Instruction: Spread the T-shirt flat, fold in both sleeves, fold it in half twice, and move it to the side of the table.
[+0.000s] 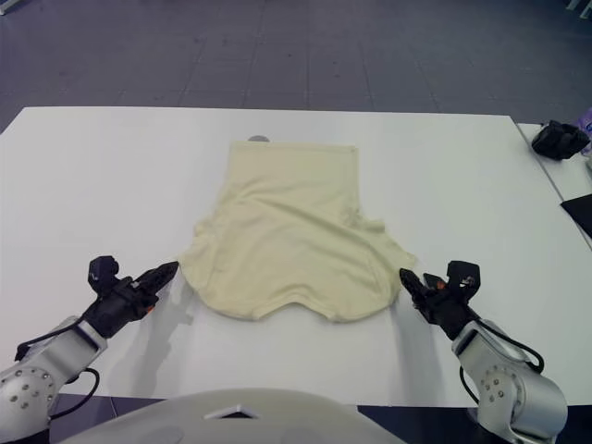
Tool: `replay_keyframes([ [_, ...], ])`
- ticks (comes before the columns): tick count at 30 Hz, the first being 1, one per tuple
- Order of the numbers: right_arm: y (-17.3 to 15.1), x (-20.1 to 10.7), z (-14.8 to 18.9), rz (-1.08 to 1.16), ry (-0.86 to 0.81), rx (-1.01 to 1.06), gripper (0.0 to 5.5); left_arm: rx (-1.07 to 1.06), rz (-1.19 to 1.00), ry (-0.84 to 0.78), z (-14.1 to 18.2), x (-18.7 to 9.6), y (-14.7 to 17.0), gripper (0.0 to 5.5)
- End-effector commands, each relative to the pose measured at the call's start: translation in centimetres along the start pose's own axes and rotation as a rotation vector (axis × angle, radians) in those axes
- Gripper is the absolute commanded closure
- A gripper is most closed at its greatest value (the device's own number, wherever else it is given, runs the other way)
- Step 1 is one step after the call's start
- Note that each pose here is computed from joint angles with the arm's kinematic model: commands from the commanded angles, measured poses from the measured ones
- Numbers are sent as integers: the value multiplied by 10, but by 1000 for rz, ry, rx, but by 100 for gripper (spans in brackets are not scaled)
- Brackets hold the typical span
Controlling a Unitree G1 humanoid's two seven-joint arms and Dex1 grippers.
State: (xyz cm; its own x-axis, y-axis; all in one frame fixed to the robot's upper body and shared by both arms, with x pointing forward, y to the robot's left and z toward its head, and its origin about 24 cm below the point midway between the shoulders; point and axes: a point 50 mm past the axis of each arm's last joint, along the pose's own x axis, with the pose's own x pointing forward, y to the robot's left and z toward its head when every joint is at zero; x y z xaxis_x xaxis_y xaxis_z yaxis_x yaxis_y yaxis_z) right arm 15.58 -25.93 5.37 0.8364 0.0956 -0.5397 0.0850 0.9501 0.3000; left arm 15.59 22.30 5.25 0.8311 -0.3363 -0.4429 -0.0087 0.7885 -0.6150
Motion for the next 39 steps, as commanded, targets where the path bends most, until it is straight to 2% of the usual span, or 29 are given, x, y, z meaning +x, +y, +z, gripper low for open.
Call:
replay_keyframes([
  [1, -1, 7, -7, -2, 43, 70, 337, -144, -72, 29, -5, 7, -9, 419],
  [8, 4, 22, -4, 45, 52, 158, 455, -230, -47, -2, 0, 24, -3, 543],
  [13, -1, 26, -1, 14, 32, 189, 548, -279, -43, -27, 5, 34, -1, 550],
  [20, -9, 28, 5, -8, 7, 192, 548, -343, -70, -70, 12, 42, -3, 550],
  [22, -7, 28, 9, -1, -12, 189, 548, -304, -60, -78, 15, 41, -3, 550],
  [27, 9, 17, 29, 77, -77, 78, 548, 184, -66, 2, 22, 30, -20, 550],
  [31, 31, 14, 44, 165, -86, -60, 548, 603, -116, 153, 15, 31, -31, 550],
  [39, 80, 16, 39, 389, 37, -284, 548, 905, -171, 245, 11, 44, -40, 550],
])
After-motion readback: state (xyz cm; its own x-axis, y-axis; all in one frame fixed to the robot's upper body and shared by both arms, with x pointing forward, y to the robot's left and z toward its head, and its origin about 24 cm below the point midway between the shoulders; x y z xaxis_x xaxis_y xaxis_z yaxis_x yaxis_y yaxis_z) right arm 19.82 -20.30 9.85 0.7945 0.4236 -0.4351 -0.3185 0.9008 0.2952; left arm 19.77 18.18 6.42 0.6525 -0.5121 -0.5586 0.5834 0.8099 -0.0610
